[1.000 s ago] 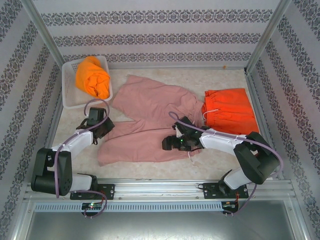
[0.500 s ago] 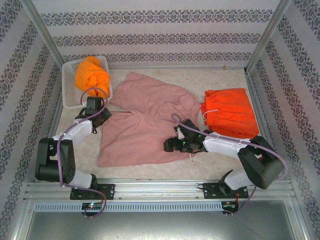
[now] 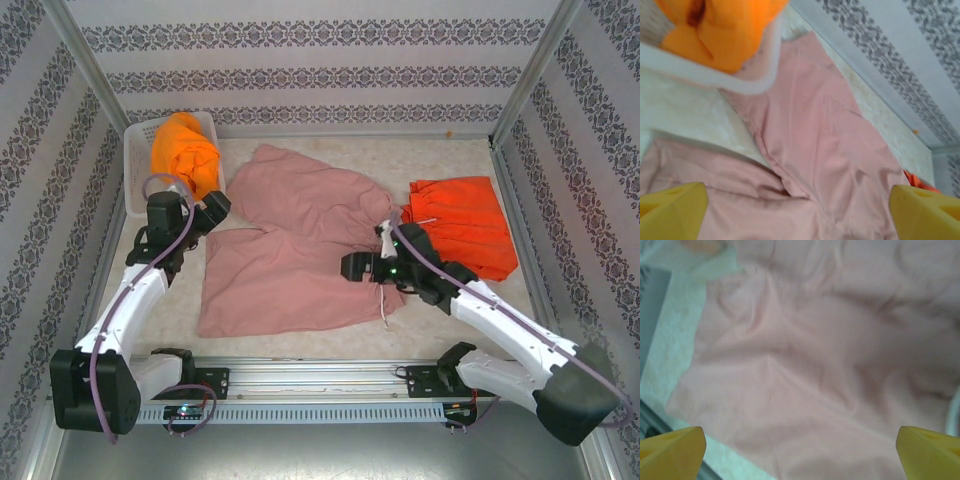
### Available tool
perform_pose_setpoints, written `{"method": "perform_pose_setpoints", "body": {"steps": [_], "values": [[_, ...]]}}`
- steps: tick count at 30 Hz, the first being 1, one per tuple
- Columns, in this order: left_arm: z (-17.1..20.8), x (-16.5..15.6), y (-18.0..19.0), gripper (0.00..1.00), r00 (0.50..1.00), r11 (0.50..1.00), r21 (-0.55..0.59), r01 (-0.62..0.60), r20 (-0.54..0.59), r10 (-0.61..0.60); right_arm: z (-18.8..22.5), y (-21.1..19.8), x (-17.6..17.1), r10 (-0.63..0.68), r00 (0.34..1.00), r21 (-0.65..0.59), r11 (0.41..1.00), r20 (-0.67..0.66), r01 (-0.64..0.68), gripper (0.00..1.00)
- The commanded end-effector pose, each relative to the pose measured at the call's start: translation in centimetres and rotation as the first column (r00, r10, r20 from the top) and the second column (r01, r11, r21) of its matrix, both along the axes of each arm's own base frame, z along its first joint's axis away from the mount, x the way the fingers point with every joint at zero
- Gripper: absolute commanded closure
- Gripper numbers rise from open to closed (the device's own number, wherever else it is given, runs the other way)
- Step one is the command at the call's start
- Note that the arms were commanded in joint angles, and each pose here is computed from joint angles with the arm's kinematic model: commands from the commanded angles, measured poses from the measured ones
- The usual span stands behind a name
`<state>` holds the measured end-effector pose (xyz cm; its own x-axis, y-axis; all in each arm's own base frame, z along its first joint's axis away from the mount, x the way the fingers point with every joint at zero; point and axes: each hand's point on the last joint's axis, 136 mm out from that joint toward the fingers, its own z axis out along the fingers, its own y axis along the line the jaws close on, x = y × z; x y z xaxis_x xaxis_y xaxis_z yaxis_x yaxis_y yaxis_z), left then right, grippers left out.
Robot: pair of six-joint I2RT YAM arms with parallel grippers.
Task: Fold and stack the shorts
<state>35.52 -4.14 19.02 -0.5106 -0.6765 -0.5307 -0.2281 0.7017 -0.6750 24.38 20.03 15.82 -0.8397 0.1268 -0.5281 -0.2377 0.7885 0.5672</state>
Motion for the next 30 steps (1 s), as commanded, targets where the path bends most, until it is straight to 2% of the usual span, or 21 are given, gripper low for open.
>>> {"method": "perform_pose_setpoints", "body": {"steps": [1,5,8,15,22,30], "values": [[-3.2,-2.0,-2.6,0.01,0.993,0.99,-0.123,0.074,-0.082,-0.085,1.7,-2.5,3.1,-0.077,0.995,-0.026,0.997,0.064,0.079,0.02],[-6.2,-3.4,-3.6,0.0,0.987,0.986,-0.151,0.077,-0.127,-0.096,2.3,-4.3,7.3,-0.14,0.99,-0.001,0.99,0.027,0.14,0.02],[-8.6,-4.3,-4.5,0.0,0.981,0.982,-0.167,0.084,-0.161,-0.111,2.7,-3.8,10.2,-0.116,0.993,0.011,0.993,0.005,0.116,0.02],[-13.3,-6.4,-4.6,0.0,0.964,0.986,-0.151,0.067,-0.246,-0.103,-1.2,-3.2,16.4,-0.131,0.984,0.003,0.991,-0.122,0.132,0.02],[-15.2,-8.1,-4.1,0.0,0.956,0.99,-0.133,0.052,-0.28,-0.087,-6.6,-4.2,19.8,-0.17,0.959,-0.04,0.985,-0.226,0.165,0.02],[-16.0,-9.9,-3.0,0.0,0.954,0.995,-0.096,0.013,-0.297,-0.041,-10.6,-5.7,22.7,-0.212,0.933,-0.086,0.977,-0.292,0.195,0.02]]}}
